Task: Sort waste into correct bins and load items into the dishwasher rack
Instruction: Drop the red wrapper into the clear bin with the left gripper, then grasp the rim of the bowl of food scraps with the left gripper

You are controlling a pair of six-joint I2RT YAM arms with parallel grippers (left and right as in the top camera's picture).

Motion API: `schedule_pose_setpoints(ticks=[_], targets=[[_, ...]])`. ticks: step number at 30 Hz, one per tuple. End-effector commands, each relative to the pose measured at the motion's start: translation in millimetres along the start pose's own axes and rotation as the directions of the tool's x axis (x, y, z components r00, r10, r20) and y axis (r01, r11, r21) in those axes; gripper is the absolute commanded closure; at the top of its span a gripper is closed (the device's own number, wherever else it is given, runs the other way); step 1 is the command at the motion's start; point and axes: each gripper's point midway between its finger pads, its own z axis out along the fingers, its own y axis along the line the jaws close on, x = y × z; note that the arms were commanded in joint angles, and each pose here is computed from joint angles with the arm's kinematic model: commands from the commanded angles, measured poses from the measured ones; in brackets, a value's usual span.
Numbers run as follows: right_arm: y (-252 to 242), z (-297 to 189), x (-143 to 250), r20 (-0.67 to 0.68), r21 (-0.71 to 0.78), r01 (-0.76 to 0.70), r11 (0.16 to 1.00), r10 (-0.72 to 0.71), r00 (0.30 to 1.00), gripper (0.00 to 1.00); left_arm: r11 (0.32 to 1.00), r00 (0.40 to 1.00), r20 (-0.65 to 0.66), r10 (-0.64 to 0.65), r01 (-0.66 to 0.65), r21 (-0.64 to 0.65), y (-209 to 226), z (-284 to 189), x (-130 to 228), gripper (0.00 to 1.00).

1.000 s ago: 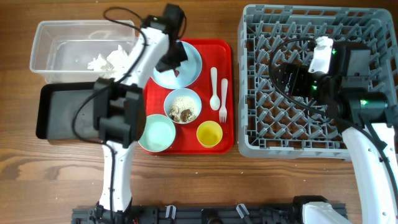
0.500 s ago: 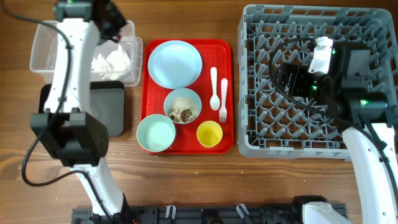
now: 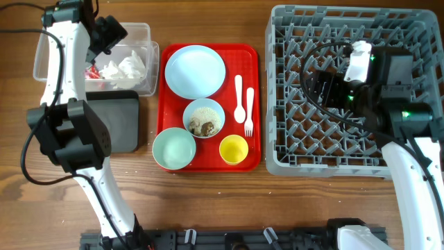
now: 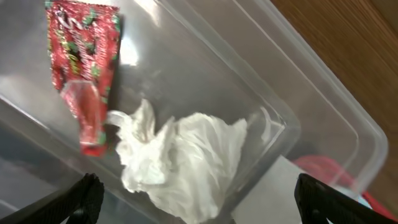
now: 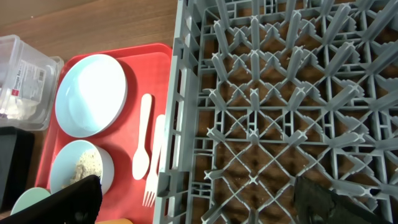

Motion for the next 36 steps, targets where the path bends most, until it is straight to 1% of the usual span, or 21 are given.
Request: schedule_pose_setpoints(ticks=[1,2,3,5,9,10,12,14,16,19,21,24,25,27,28,30,31,33,36], targets=[[0.6,-2.0,-6.9,0.012,-0.002,0.006,1.0,-0.006,1.0,0.0,0.983,0.996,0.014,0.09,-0.091,0.159,-28.5,-53.1,3.9,0.0],[0.5,-1.9,-6.8,0.012,-0.002,0.006,1.0,-0.006,1.0,0.01,0.975,0.994,0.002,0.113,-0.111,0.193,-34.5,-63.1,10.3,0.05],[0.5,-1.9,-6.7,0.012,-0.002,0.006,1.0,-0.006,1.0,0.01,0.968,0.991,-0.01,0.131,-0.126,0.215,-38.9,-72.3,17.2,0.07],[0.5,-1.8,-6.8,0.012,-0.002,0.006,1.0,-0.006,1.0,0.0,0.96,0.986,-0.028,0.167,-0.156,0.231,-45.1,-87.8,31.9,0.08],[0.7,-1.8,-7.8,0.016,-0.002,0.007,1.0,-0.007,1.0,0.0,0.94,0.953,-0.106,0.284,-0.255,0.229,-62.5,-107.8,81.7,0.08],[0.7,-1.8,-7.7,0.016,-0.002,0.007,1.0,-0.007,1.0,0.01,0.936,0.944,-0.129,0.303,-0.269,0.227,-65.8,-108.8,92.6,0.09],[0.7,-1.8,-7.6,0.015,-0.003,0.006,1.0,-0.006,1.0,0.01,0.922,0.911,-0.198,0.362,-0.318,0.222,-75.7,-109.9,126.8,0.1],[0.7,-1.5,-7.7,0.016,-0.003,0.007,1.0,-0.007,1.0,0.01,0.903,0.874,-0.249,0.417,-0.367,0.225,-89.2,-106.7,160.9,0.14],[0.6,-1.5,-8.0,0.018,-0.003,0.007,1.0,-0.007,1.0,0.01,0.887,0.845,-0.281,0.455,-0.402,0.228,-102.3,-101.8,189.7,0.19],[0.7,-1.5,-7.9,0.018,-0.003,0.007,1.0,-0.007,1.0,0.0,0.878,0.821,-0.311,0.479,-0.437,0.196,-116.4,-88.1,228.8,0.21],[0.6,-1.5,-7.8,0.017,-0.003,0.007,1.0,-0.007,1.0,0.01,0.884,0.824,-0.321,0.467,-0.438,0.162,-122.4,-76.2,250.6,0.23],[0.7,-1.5,-7.9,0.017,-0.003,0.007,1.0,-0.007,1.0,0.0,0.89,0.828,-0.326,0.457,-0.427,0.163,-136.3,-59.7,285.5,0.3],[0.7,-1.5,-7.8,0.017,-0.003,0.007,1.0,-0.007,1.0,0.0,0.888,0.827,-0.324,0.459,-0.428,0.166,-139.8,-54.9,294.3,0.31],[0.6,-1.5,-7.5,0.016,-0.003,0.006,1.0,-0.006,1.0,0.01,0.886,0.83,-0.312,0.463,-0.43,0.173,-146.6,-45.8,311.3,0.38],[0.7,-1.5,-7.2,0.014,-0.003,0.006,1.0,-0.006,1.0,0.01,0.885,0.832,-0.301,0.465,-0.432,0.172,-149.2,-40.4,319.5,0.4],[1.2,-1.5,-6.7,0.013,-0.006,0.005,1.0,-0.005,1.0,0.01,0.886,0.841,-0.28,0.463,-0.438,0.151,-149.1,-32.8,326.9,0.46],[1.1,-1.5,-6.6,0.012,-0.006,0.006,1.0,-0.005,1.0,0.0,0.891,0.852,-0.263,0.453,-0.437,0.121,-146.1,-28.7,327.7,0.51],[0.9,-1.5,-5.3,0.007,-0.005,0.004,1.0,-0.004,1.0,0.0,0.908,0.881,-0.224,0.416,-0.418,0.039,-136.1,-21.4,324.6,0.57],[0.6,-1.5,-3.6,0.0,-0.004,0.003,1.0,-0.003,1.0,0.01,0.915,0.898,-0.199,0.392,-0.404,-0.02,-125.5,-14.2,322.1,0.61]])
